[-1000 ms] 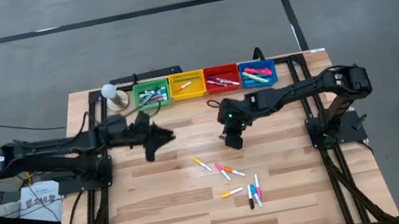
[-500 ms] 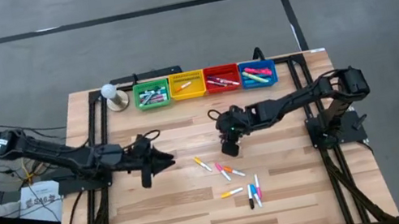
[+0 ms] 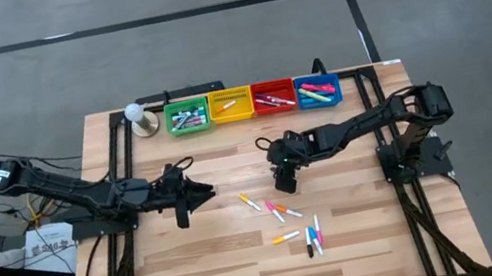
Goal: Pick & Place Markers
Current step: Put the violet highlighter pen into the yellow basket
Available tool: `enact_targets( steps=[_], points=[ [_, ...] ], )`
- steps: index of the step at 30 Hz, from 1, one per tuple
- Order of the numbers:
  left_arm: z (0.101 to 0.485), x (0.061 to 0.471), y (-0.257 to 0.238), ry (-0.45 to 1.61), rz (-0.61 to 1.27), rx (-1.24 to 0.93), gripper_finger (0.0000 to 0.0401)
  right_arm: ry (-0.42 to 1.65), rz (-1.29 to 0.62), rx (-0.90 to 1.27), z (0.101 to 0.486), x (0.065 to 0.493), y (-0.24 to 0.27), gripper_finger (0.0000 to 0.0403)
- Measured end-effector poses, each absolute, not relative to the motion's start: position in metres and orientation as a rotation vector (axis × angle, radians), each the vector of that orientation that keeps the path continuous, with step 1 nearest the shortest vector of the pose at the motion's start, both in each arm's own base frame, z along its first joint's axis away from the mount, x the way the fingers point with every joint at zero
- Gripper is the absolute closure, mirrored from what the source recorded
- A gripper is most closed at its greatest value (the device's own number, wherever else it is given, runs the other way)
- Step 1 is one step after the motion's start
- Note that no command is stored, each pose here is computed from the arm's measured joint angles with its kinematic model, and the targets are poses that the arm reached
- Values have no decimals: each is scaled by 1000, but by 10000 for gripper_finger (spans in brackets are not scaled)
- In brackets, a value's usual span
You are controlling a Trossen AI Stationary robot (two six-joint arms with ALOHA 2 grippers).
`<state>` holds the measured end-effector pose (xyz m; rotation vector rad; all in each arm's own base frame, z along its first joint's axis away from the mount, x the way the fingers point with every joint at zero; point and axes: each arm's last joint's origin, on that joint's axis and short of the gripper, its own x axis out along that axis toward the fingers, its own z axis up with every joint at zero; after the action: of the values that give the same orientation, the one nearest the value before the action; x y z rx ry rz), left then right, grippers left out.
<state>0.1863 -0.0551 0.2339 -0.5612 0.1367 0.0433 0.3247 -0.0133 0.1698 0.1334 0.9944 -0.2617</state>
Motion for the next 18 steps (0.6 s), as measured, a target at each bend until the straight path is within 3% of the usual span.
enact_targets(
  steps=[9,18],
  points=[
    [234,187,-54,131,57,-556,284,1146,-297,173,119,333,-16,250],
    [232,188,-56,145,50,-555,284,1165,-317,204,109,335,-12,292]
  ],
)
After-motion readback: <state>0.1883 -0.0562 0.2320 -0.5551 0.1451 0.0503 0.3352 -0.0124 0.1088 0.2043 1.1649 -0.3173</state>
